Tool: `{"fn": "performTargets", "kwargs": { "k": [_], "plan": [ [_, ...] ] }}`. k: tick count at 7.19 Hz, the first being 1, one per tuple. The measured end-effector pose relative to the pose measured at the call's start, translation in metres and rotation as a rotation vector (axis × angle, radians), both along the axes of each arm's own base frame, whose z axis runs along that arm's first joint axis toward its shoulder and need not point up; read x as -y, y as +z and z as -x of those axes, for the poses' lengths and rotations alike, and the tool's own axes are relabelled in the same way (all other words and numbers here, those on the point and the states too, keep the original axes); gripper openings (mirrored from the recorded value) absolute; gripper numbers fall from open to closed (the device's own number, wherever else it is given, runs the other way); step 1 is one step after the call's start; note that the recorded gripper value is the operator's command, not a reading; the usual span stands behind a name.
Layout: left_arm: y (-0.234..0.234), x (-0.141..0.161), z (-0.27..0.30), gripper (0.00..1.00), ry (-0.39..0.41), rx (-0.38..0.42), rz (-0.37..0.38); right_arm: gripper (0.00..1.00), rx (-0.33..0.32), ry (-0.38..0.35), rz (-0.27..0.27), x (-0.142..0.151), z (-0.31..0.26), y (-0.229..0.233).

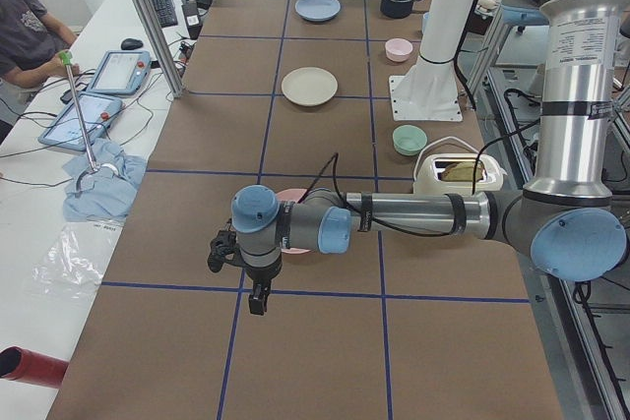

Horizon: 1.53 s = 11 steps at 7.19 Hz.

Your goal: Stack three plates with pink and blue

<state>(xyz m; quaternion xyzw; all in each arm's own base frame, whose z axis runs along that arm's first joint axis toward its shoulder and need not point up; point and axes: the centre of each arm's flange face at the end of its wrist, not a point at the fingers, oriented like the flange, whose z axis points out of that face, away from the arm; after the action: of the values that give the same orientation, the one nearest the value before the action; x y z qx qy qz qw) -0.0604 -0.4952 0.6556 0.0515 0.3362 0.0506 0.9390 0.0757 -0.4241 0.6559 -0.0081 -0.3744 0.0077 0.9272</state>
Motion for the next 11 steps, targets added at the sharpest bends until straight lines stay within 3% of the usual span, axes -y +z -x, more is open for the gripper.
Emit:
{"fn": "performTargets", "kwargs": {
  "k": [3, 6, 8, 11],
  "plan": [
    [-0.021, 0.01, -0.006, 1.0, 0.012, -0.025, -0.072, 1.0, 0.009, 0.001, -0.009, 0.001, 0.001, -0.003],
    [-0.04, 0.025, -0.039, 1.0, 0.075, -0.133, -0.188, 1.0, 0.015, 0.001, -0.034, 0.004, 0.001, -0.013],
    [-0.028, 0.028, -0.065, 1.0, 0.037, -0.195, -0.143, 1.0, 0.024, 0.0, -0.054, 0.009, 0.002, -0.022],
    [-0.008, -0.012, -0.151, 0.99, -0.088, -0.293, -0.013, 1.0, 0.024, 0.002, -0.054, 0.009, 0.001, -0.023]
  ]
}}
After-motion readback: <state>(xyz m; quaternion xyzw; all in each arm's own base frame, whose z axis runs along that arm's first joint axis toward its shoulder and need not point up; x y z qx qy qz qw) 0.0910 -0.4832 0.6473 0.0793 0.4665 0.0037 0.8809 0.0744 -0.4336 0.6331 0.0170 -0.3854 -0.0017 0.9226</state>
